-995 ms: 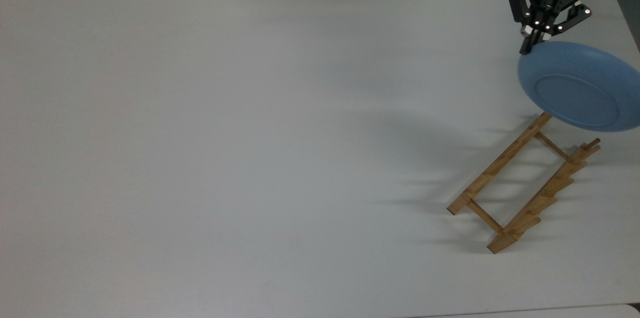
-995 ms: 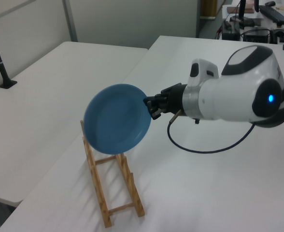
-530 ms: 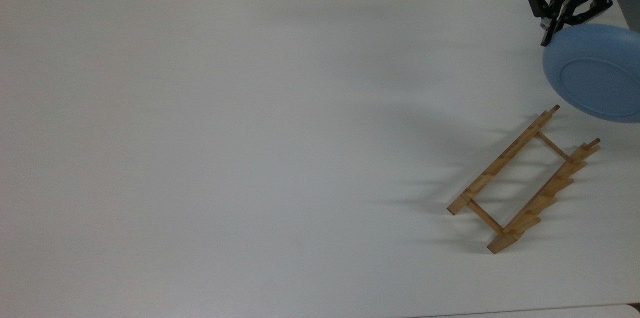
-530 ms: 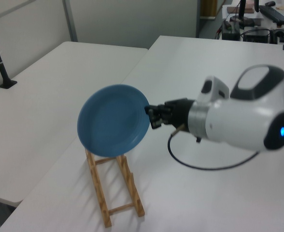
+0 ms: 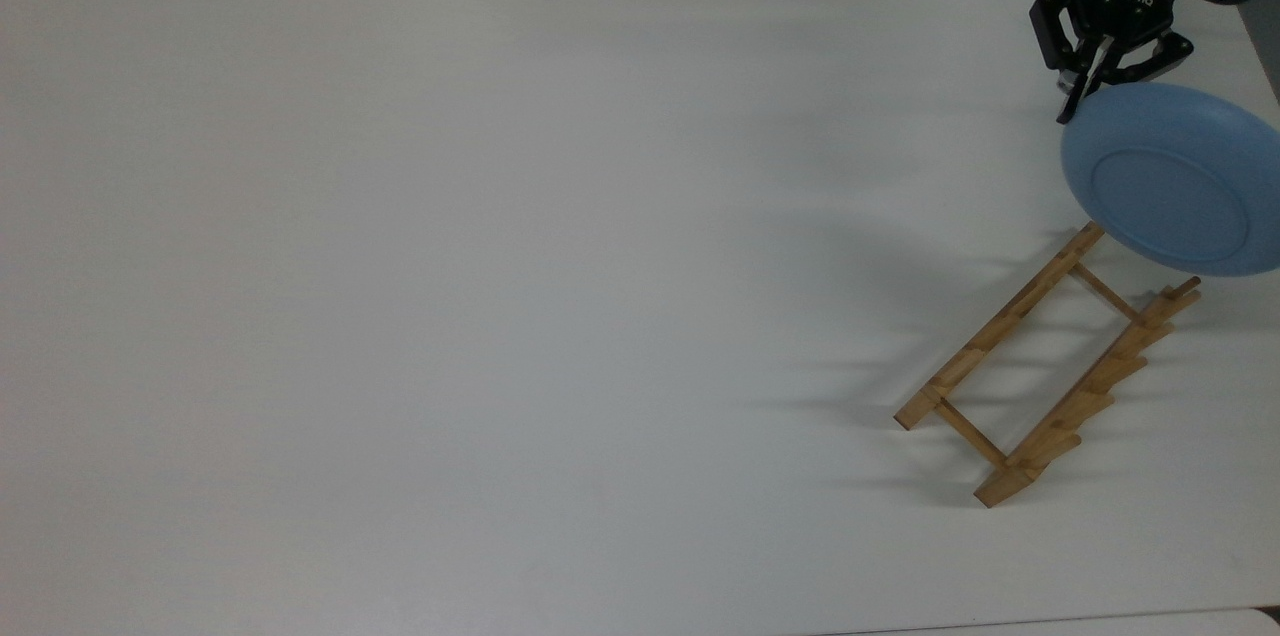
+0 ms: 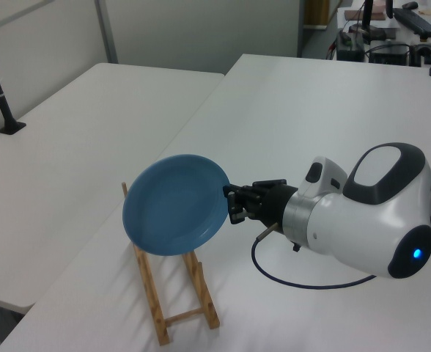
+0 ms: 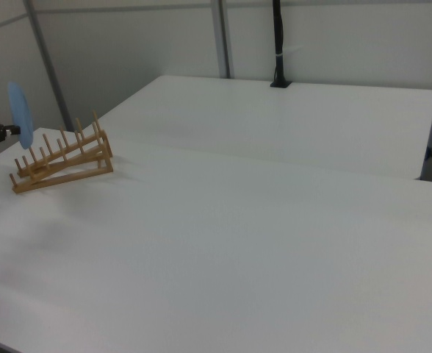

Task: Place plate in plate rack
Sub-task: 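Tilt the plate upright and lower it into the rack slots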

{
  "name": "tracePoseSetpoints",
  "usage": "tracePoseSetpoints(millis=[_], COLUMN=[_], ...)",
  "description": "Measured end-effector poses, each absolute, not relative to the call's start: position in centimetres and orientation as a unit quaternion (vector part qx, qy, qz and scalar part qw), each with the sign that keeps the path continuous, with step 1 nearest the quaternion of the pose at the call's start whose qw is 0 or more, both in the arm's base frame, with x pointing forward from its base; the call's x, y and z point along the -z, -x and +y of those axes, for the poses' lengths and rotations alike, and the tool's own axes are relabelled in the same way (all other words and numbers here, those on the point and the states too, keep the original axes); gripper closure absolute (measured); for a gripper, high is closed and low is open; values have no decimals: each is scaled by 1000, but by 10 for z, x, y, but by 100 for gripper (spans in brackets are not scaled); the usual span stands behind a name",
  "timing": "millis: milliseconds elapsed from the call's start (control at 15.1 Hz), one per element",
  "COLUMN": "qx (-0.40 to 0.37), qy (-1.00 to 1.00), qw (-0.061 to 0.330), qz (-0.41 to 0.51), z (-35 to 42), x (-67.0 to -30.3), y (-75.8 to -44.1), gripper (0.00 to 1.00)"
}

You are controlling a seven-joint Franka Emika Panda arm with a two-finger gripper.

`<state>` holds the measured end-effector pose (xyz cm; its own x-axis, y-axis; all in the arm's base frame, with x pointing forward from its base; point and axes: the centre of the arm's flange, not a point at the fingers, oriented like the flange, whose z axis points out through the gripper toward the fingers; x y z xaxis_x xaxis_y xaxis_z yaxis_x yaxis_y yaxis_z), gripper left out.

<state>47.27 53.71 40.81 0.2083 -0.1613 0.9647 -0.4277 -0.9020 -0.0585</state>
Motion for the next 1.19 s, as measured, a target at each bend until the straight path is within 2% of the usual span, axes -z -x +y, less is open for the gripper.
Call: tracePoseSetpoints(millis=[530, 1193], qx=[-602, -608], qy=[-768, -766], qw=[117, 119], qz=[-181, -172], z=[540, 545], x=[-374, -349], y=[-477, -484], gripper=[96, 96])
